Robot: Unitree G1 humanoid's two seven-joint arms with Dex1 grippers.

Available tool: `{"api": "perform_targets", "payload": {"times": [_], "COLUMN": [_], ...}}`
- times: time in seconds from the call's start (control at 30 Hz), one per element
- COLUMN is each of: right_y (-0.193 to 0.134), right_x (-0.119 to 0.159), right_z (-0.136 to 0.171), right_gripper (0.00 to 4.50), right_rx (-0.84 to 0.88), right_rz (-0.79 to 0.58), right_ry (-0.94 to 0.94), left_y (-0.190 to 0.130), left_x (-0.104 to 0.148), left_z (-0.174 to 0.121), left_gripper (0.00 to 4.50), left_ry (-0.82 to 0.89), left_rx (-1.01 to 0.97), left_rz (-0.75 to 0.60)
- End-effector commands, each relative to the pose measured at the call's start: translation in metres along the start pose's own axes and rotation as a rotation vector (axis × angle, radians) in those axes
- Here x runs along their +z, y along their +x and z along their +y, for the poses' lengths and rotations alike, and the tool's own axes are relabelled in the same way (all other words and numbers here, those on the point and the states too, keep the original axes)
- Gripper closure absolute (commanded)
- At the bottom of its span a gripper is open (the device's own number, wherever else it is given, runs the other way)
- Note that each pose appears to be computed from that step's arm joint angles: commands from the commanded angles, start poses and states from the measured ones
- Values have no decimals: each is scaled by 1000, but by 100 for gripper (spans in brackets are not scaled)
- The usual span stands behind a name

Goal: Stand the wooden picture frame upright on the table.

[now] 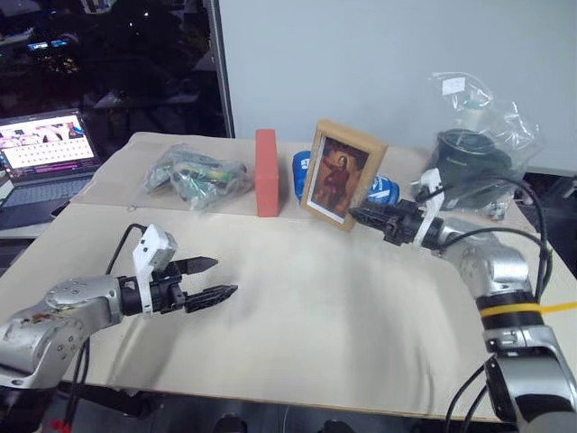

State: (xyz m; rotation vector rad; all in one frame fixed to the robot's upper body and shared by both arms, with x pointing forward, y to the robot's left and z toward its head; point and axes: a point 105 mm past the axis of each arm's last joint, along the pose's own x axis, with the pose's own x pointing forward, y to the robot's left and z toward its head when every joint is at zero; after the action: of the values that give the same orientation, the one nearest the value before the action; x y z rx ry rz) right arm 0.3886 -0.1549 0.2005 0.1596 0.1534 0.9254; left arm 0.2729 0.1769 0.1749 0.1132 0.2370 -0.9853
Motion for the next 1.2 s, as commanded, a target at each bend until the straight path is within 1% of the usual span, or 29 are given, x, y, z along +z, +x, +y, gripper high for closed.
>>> {"api": "perform_targets", "payload": {"times": [0.03,0.1,0.17,0.2,0.3,0.4,0.53,0.63,0.67,0.73,0.8,0.83,0.87,1.07,1.1,1.17,1.2], "right_y": [-2,-3,-2,-2,-2,-7,-10,-12,-12,-13,-15,-16,-17,-36,-45,-63,-75], "right_x": [6,-12,-28,-32,-36,-59,-77,-83,-81,-78,-72,-69,-67,-60,-59,-65,-70], "right_z": [1,2,8,11,16,20,21,20,18,14,10,9,9,9,13,26,36], "right_gripper": [336,336,336,336,336,336,336,336,336,336,337,235,230,21,9,9,9], "right_rx": [33,51,85,100,123,138,135,128,112,89,70,65,62,61,79,141,191], "right_rz": [-4,64,110,123,123,177,197,204,193,175,161,151,146,151,163,227,285], "right_ry": [80,103,152,157,171,139,136,117,112,94,67,69,71,59,61,14,-27], "left_y": [-2,-3,-4,-5,-5,-5,-4,-4,-3,0,2,3,3,6,6,5,4], "left_x": [6,7,8,9,9,16,16,16,14,10,15,18,20,24,22,19,16], "left_z": [-5,-3,0,1,6,12,16,18,22,29,31,33,35,44,45,46,48], "left_gripper": [0,0,0,0,0,0,0,0,0,0,0,0,0,0,0,0,0], "left_ry": [65,70,136,166,156,151,153,148,129,144,162,164,165,161,162,166,163], "left_rx": [-11,9,38,44,63,97,119,131,146,182,193,198,205,238,243,251,257], "left_rz": [-14,-27,-35,-34,-40,-83,-86,-94,-79,-49,-75,-91,-104,-142,-142,-140,-138]}}
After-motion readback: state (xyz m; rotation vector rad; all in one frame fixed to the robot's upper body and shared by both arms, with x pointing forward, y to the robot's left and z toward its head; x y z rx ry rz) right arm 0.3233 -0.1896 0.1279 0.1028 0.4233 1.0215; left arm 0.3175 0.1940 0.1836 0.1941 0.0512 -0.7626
